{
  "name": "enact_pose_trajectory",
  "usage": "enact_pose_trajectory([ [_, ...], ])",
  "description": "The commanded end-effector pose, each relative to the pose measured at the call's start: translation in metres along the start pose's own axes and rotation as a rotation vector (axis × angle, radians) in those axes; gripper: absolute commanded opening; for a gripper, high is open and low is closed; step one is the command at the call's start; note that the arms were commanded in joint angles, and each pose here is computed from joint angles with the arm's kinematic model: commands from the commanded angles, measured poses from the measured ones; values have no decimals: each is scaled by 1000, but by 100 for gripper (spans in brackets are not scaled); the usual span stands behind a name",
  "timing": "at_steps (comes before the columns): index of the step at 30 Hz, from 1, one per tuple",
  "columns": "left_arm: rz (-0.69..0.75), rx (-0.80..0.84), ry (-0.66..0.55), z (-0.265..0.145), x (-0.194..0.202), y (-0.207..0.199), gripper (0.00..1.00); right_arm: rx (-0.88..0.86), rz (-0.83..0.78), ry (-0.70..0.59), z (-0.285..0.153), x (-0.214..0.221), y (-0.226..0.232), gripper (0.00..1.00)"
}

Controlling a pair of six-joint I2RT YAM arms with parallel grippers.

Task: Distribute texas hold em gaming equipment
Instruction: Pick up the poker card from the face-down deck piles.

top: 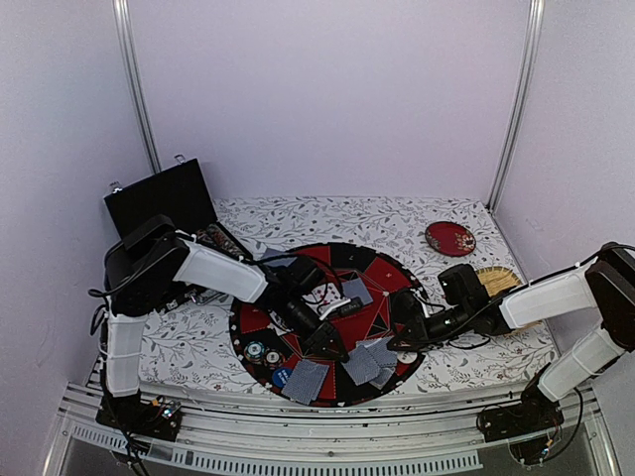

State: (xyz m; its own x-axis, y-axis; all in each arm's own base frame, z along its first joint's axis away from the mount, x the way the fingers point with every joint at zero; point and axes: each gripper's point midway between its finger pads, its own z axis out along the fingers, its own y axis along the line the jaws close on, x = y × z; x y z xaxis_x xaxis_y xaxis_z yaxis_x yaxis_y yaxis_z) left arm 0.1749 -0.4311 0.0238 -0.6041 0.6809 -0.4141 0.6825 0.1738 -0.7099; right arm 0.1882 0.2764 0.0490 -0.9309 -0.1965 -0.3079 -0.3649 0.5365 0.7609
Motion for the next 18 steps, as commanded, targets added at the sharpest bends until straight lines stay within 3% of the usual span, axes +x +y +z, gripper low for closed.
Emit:
enact_pose_trajectory([
  [1, -3, 24, 35, 8, 7, -3, 26, -15, -16, -7, 0, -1, 4, 2],
  [7, 7, 28, 23, 4, 2, -8, 0, -17, -15, -9, 0, -1, 5, 2],
  [18, 16, 47, -31, -21, -5, -27, 0, 13, 13, -55, -9, -3, 9, 2],
])
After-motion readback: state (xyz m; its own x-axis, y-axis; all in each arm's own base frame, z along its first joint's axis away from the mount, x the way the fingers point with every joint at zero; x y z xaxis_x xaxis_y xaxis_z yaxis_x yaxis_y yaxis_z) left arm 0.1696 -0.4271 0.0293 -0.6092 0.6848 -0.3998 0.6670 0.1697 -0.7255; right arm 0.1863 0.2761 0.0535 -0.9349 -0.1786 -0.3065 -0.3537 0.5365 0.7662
